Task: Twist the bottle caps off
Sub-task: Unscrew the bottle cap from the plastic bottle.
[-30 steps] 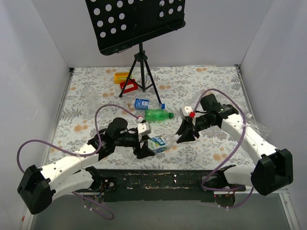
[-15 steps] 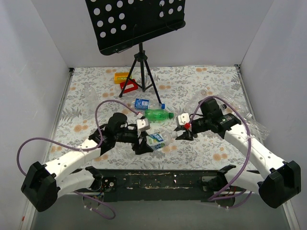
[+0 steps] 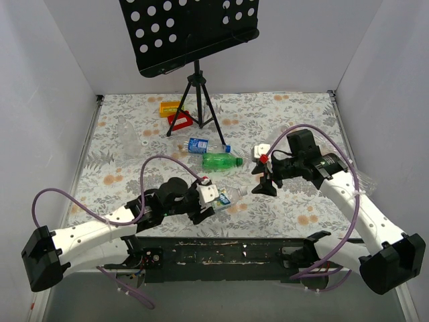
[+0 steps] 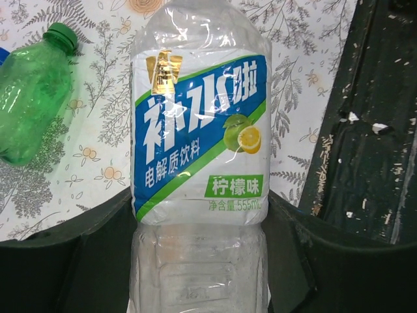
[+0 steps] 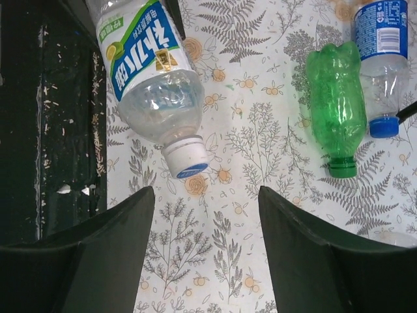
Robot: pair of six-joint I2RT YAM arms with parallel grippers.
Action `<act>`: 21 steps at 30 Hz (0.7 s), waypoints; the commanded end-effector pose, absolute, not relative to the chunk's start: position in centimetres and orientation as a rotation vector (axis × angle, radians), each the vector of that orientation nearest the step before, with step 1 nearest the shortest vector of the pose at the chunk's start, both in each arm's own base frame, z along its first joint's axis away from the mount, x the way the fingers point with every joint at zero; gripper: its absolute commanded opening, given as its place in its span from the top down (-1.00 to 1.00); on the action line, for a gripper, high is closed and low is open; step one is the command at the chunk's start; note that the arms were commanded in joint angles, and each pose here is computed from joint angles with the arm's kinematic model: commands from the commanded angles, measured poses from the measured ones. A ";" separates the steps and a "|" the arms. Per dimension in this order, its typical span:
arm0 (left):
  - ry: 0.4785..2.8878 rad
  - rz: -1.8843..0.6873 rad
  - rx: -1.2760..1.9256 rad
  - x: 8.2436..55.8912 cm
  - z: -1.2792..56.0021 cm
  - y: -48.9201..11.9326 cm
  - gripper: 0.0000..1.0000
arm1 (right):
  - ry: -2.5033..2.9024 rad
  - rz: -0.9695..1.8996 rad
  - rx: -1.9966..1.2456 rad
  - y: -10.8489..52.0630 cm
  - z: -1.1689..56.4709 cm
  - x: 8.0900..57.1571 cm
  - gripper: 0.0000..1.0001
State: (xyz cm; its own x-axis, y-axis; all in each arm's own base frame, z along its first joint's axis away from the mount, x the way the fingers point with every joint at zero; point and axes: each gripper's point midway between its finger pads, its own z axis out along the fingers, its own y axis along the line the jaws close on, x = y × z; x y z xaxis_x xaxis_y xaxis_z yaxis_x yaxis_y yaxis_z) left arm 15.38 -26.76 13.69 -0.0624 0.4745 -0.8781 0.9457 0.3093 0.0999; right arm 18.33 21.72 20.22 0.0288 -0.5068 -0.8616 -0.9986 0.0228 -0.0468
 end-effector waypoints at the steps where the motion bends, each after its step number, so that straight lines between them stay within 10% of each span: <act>1: 1.683 -0.444 1.260 17.2 13.7 -26.1 1.00 | 1.632 0.876 -1.490 20.8 21.2 17.8 -0.47; 21: 1.585 -0.425 1.301 16.3 13.5 -29.7 1.00 | 1.926 1.650 -0.942 21.6 18.1 17.6 -0.31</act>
State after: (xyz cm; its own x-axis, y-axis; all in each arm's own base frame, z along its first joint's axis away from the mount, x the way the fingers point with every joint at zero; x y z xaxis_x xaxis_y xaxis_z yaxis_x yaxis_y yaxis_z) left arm 15.71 -28.75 11.92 0.0455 0.5731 -0.8182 0.8947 0.3409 0.2885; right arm 18.26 20.54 16.74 -0.6658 -0.2327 -0.7089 -0.7449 0.1544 0.6490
